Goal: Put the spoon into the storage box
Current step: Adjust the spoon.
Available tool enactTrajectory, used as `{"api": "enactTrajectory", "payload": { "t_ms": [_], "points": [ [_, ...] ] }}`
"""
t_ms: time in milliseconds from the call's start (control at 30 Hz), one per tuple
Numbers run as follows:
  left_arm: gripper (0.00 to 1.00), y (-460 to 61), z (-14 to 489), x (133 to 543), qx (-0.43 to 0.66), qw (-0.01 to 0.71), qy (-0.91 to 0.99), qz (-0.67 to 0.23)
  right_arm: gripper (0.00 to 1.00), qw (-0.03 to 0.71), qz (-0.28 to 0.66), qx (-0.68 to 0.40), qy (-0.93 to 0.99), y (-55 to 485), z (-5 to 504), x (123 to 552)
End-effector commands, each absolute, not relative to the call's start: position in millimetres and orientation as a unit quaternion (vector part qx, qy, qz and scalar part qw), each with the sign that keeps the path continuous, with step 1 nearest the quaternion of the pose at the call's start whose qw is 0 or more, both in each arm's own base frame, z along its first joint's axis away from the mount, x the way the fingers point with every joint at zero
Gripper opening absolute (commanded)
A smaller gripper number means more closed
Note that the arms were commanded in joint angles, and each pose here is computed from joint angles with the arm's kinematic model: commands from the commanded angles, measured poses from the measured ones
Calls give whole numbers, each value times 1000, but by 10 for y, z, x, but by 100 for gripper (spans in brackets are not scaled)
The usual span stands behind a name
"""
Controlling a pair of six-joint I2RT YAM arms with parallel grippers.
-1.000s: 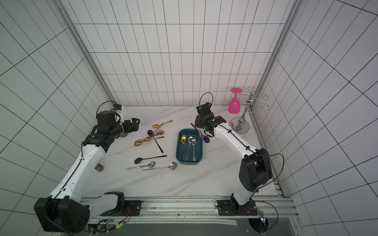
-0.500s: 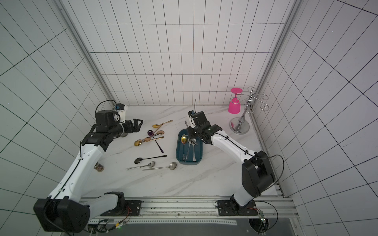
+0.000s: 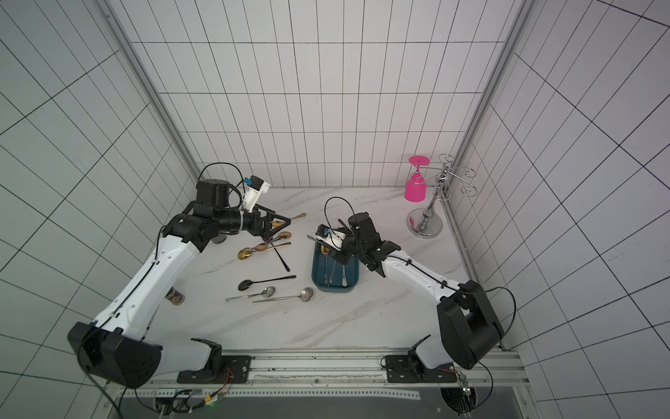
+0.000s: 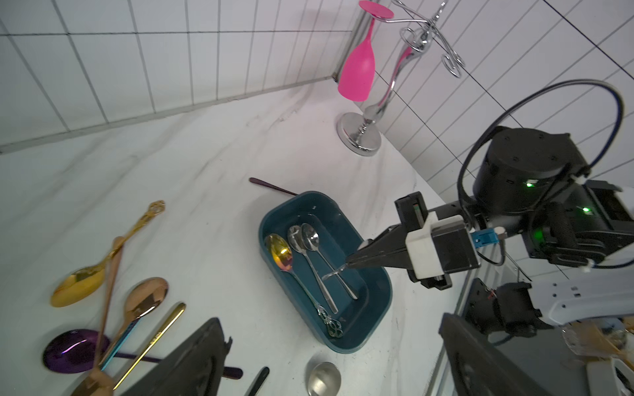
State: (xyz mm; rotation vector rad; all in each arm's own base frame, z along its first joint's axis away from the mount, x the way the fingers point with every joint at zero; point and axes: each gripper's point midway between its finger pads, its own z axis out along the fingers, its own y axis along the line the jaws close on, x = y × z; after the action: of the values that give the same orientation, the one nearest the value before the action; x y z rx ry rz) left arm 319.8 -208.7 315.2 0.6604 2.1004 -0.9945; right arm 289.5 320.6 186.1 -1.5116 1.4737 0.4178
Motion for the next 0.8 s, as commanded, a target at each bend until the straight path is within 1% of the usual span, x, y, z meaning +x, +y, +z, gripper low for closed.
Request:
{"api": "enactTrajectory", "payload": {
  "t_ms": [0,33,133,233,367,433,533,667,767],
  "points": [
    [98,-2278,3072,2993,276,295,801,-441,0,551,49,-700,452,3171,2010,2852],
    [98,-2312,3027,2982,271,281,802,-453,0,558,10,-712,426,3160,1990,2866],
    [95,-2371,2920,2981,254,255,802,-476,0,547,-106,-744,369,3121,1897,2949],
    [93,-2497,2812,2903,271,240,800,-478,0,549,-174,-751,325,3125,1859,2998],
    [91,-2664,2602,2778,298,212,802,-473,0,548,-200,-759,289,3204,1816,2938],
    [87,-2688,2479,2766,295,195,807,-474,0,553,-215,-757,272,3234,1842,2906],
    [84,-2674,2334,2801,293,185,815,-463,0,561,-234,-754,248,3256,1902,2837],
    [83,-2662,2296,2859,293,184,814,-466,0,560,-248,-758,223,3281,1958,2706],
    [77,-2706,2252,2847,297,168,807,-483,0,561,-253,-759,211,3293,2006,2630]
  ]
}}
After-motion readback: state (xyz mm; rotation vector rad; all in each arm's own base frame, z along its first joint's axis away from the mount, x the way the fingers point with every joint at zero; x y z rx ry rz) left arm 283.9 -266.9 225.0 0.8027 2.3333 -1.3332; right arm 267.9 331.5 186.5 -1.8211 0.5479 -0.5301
